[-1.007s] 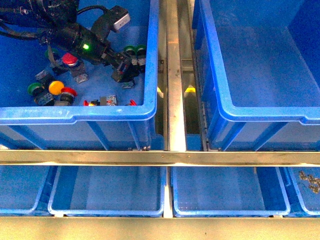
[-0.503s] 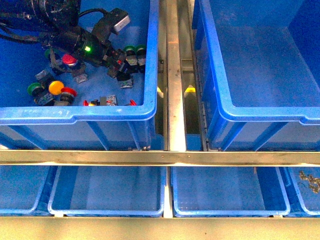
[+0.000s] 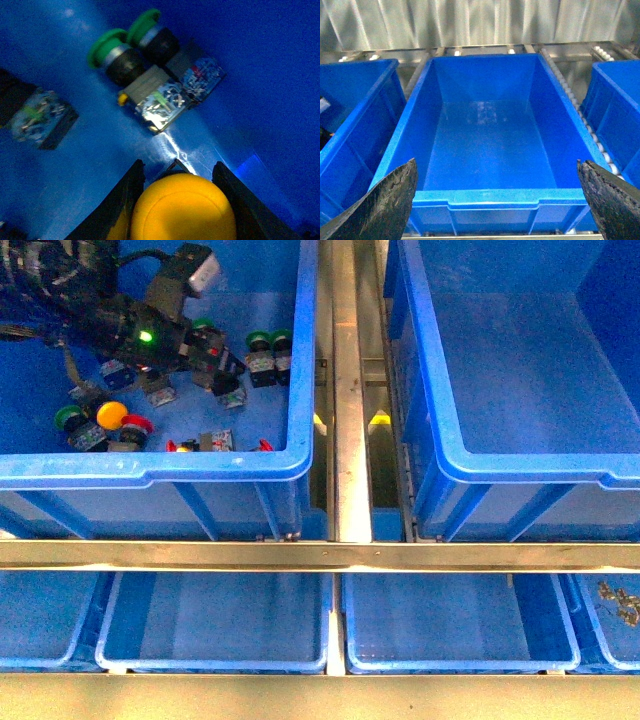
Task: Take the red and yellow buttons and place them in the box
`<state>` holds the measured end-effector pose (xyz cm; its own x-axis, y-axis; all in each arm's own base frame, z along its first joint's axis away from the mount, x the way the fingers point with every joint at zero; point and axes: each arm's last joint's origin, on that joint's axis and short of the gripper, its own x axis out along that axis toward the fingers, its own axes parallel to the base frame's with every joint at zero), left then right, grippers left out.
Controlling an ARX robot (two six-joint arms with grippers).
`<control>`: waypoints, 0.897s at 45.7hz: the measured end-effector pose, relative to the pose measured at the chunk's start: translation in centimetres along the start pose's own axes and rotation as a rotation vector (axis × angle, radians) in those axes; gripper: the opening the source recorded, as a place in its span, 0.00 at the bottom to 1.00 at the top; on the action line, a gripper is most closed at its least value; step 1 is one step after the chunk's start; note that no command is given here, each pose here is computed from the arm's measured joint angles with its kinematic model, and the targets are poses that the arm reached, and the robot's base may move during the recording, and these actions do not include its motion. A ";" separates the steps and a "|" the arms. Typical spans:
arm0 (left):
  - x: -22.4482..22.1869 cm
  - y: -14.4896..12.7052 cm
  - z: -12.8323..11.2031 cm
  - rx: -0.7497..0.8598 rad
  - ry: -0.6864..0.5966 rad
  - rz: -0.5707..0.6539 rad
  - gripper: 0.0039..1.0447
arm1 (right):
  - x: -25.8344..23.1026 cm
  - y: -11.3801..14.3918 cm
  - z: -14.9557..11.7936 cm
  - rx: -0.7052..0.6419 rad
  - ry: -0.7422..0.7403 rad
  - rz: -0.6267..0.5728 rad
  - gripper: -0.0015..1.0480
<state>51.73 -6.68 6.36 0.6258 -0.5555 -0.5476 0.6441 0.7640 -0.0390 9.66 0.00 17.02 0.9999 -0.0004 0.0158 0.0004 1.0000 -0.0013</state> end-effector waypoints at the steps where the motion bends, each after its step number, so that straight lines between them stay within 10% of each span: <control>1: -0.5 0.1 0.1 -0.011 -0.009 0.016 0.32 | 0.0 0.0 0.0 0.000 0.000 0.000 0.93; 17: -11.2 0.9 0.4 -0.342 -0.178 0.176 0.32 | 0.0 0.0 0.0 0.000 0.000 0.000 0.93; 41: -17.6 -7.8 0.8 -0.715 -0.265 -0.010 0.32 | 0.0 0.0 0.0 0.000 0.000 0.000 0.93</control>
<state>36.06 -3.11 16.96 0.7641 -0.5551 -0.3286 0.2652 0.7346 -0.6245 9.66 0.00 17.02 0.9999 -0.0004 0.0158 0.0004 1.0000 -0.0013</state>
